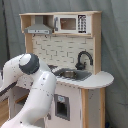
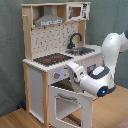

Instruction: Play with the kitchen

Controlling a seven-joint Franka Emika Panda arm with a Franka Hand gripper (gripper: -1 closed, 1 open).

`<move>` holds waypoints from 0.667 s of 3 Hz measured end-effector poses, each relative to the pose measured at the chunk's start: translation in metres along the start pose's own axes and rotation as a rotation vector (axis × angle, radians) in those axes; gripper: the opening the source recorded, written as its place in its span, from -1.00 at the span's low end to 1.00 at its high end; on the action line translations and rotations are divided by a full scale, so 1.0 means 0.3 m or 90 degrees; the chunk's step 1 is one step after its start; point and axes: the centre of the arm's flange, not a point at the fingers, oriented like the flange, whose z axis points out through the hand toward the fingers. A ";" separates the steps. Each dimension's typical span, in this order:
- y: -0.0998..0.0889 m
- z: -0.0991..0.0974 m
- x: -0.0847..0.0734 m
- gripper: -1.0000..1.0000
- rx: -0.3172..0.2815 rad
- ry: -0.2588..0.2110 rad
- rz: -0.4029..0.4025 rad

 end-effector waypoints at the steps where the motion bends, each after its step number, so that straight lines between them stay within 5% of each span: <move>1: 0.098 -0.125 0.063 1.00 0.016 0.010 0.029; 2: 0.065 -0.236 0.018 1.00 0.062 0.002 -0.010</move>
